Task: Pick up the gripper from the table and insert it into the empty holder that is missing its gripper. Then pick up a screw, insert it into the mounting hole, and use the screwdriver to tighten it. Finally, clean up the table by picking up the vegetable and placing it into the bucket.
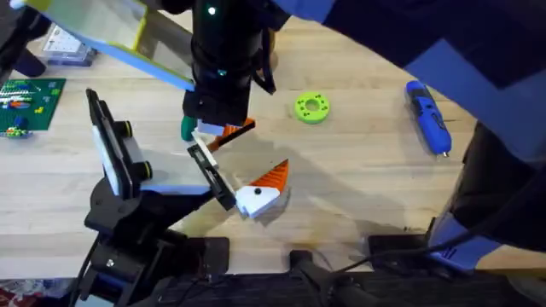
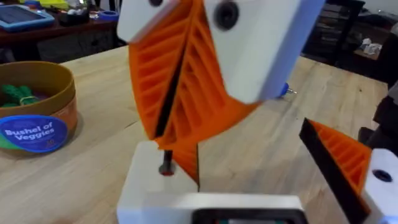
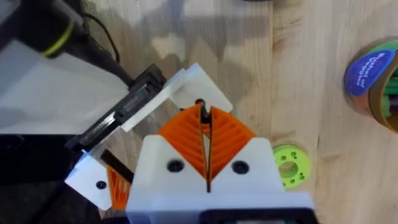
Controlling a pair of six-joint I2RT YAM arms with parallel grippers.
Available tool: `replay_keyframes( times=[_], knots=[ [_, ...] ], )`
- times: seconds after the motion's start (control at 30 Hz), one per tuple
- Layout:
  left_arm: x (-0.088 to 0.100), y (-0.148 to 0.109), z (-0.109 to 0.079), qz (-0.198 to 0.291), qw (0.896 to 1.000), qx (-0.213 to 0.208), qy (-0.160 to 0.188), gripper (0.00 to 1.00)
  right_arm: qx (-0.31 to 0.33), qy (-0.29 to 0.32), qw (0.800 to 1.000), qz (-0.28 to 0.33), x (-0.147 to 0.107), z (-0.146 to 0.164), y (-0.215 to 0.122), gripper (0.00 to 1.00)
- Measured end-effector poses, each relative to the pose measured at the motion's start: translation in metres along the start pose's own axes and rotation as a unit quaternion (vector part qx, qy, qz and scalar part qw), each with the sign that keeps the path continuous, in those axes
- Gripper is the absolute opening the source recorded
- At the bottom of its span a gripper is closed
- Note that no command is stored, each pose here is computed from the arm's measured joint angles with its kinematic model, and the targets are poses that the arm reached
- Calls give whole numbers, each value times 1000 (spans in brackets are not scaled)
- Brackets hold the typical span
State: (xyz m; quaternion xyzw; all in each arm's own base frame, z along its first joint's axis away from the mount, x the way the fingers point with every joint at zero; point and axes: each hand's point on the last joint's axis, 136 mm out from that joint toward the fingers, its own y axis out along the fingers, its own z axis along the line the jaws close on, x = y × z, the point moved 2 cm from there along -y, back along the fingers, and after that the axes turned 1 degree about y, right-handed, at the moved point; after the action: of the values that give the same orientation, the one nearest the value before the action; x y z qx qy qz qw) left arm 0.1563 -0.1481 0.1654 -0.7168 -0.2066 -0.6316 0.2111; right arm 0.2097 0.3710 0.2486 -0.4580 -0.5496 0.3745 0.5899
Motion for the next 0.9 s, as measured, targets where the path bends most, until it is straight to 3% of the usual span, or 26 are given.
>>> replay_keyframes(
  times=[0.9],
  knots=[
    [0, 0, 0, 0, 1000, 0, 0, 990, 6, -5, 1000, 11, 0, 5, 7, 3]
  ],
)
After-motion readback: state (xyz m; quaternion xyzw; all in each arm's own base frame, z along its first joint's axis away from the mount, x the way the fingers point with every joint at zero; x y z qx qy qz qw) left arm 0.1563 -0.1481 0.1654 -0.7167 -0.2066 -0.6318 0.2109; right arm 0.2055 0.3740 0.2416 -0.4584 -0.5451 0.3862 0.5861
